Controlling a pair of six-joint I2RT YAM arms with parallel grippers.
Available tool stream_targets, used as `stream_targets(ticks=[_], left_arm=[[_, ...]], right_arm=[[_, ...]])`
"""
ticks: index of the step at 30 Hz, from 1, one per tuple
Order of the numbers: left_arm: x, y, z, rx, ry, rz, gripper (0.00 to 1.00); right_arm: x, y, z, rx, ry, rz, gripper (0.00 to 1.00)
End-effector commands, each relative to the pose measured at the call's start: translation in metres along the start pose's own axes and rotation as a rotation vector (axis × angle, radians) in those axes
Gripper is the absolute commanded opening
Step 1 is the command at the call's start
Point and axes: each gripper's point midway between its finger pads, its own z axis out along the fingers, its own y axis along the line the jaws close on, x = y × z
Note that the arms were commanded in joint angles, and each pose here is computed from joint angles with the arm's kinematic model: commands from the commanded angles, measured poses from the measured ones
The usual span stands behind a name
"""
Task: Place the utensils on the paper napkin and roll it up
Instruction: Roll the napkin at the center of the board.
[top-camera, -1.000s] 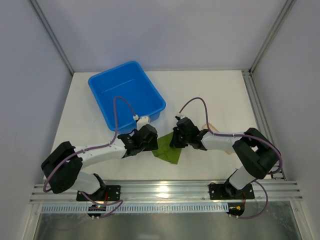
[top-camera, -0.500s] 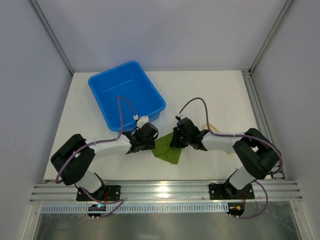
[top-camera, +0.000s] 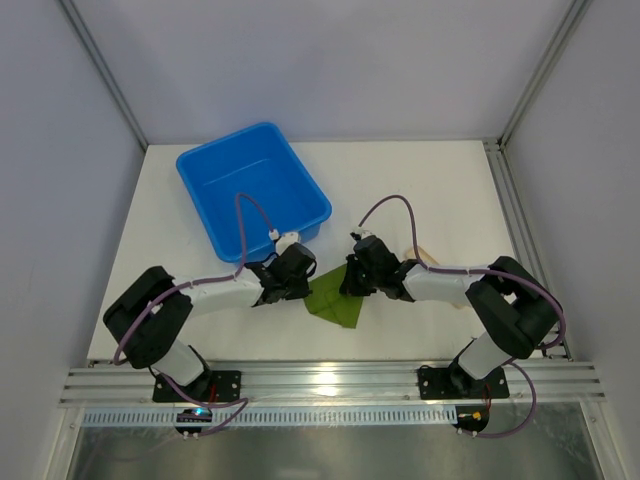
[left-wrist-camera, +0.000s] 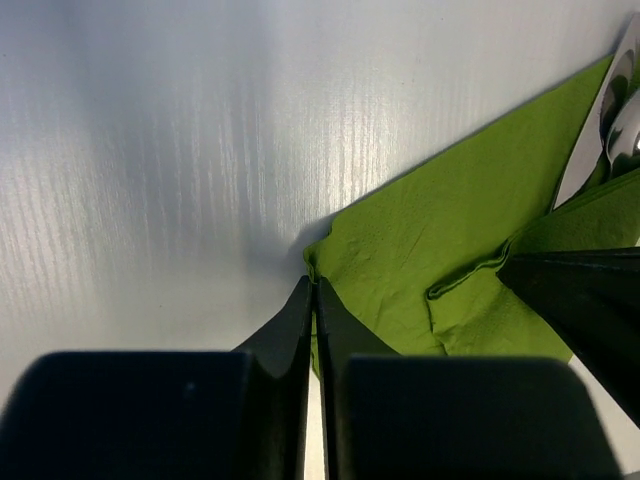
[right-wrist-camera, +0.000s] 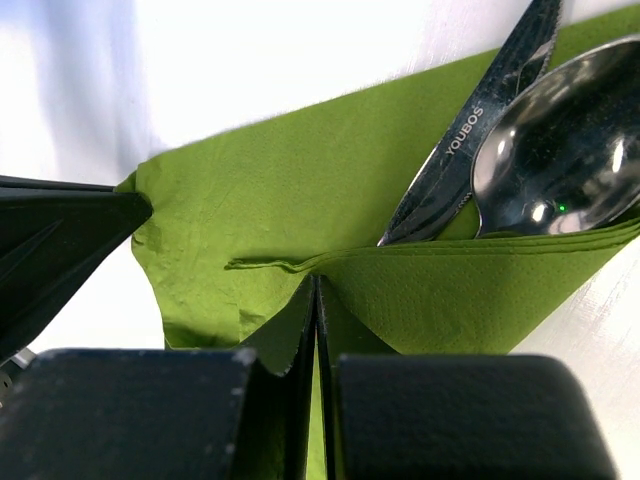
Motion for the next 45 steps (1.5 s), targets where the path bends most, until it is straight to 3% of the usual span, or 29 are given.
stream_targets(ticks=[1,16,29,39,40,41,43,45], left_arm=[[-0.003,-0.007,-0.001,0.036,-0.004,0.000,0.00],[-0.005,-0.048,-0.053,0.275,-0.062,-0.033,0.00],[0.006,-0.057,-0.057,0.274,-0.065,-0.053,0.00],[0.019,-0.037,-0.049,0.209,-0.069,-0.058,0.00],[0.021,-0.036,-0.052,0.208,-0.072,-0.052,0.06],[0.022,-0.033,-0.053,0.197,-0.074,-0.048,0.18],[0.022,-0.026,-0.054,0.165,-0.091,-0.037,0.25],[0.017,-0.025,-0.061,0.161,-0.119,-0.034,0.39]], right_arm=[[0.029,-0.035,0.001,0.127,0.075,-0.036,0.04],[0.029,-0.020,-0.004,0.063,0.084,-0.053,0.04],[0.032,-0.002,-0.025,0.012,0.058,-0.066,0.04],[0.039,0.000,-0.027,-0.007,0.075,-0.055,0.04],[0.039,0.000,-0.026,-0.006,0.076,-0.053,0.04],[0.039,0.000,-0.024,-0.006,0.076,-0.053,0.04],[0.039,0.000,-0.022,-0.007,0.077,-0.056,0.04],[0.039,0.000,-0.019,-0.002,0.083,-0.058,0.04]])
